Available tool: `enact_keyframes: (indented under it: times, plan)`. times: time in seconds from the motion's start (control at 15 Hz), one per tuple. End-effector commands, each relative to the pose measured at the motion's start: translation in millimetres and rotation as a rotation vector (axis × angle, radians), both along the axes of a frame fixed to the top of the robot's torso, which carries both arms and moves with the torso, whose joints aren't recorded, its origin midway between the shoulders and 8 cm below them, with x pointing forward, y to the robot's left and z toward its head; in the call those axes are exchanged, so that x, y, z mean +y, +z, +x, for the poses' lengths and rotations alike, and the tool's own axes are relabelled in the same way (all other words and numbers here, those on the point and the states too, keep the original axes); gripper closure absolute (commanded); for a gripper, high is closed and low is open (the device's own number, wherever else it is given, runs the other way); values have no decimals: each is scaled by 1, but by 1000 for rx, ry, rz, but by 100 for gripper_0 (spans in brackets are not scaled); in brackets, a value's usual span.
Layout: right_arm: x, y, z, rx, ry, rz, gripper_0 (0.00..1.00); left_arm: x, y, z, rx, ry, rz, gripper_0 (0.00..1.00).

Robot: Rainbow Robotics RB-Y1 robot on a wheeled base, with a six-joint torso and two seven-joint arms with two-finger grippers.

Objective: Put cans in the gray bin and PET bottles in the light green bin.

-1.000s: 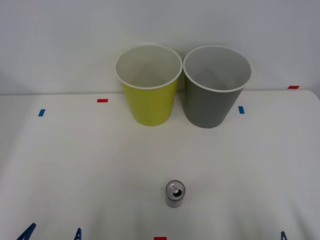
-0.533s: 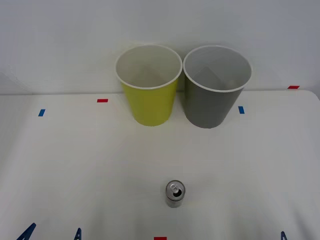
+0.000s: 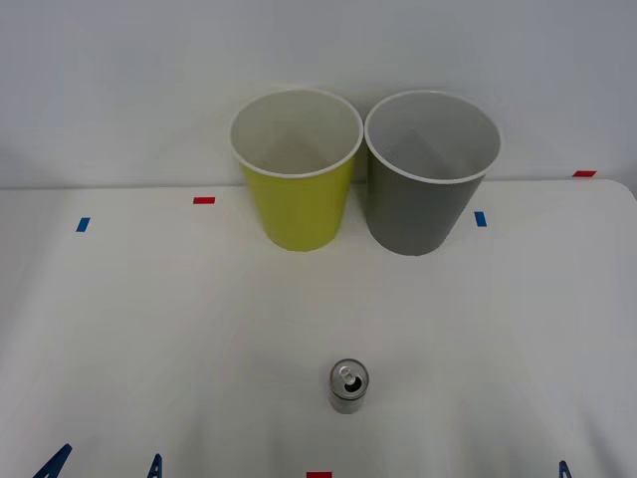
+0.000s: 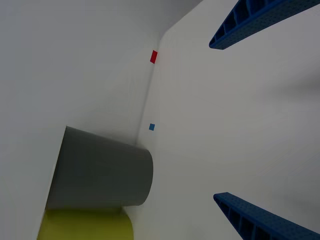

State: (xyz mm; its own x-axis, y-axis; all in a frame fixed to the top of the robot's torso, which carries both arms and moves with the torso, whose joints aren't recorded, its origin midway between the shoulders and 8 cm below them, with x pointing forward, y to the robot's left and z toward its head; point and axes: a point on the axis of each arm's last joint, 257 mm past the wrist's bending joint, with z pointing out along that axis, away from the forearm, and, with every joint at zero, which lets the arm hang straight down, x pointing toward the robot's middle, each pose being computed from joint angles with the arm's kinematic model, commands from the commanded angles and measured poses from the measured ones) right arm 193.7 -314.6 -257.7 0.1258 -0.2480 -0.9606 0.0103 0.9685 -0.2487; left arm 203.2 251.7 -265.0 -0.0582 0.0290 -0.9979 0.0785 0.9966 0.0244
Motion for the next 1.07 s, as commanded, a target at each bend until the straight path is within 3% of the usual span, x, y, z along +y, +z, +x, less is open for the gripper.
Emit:
enact_keyframes:
  times: [0.07,1.07]
  plan:
    - [0,0,0,0,0,0,0,0,0,0,0,0,0,0]
    - [0,0,0,0,0,0,0,0,0,0,0,0,0,0]
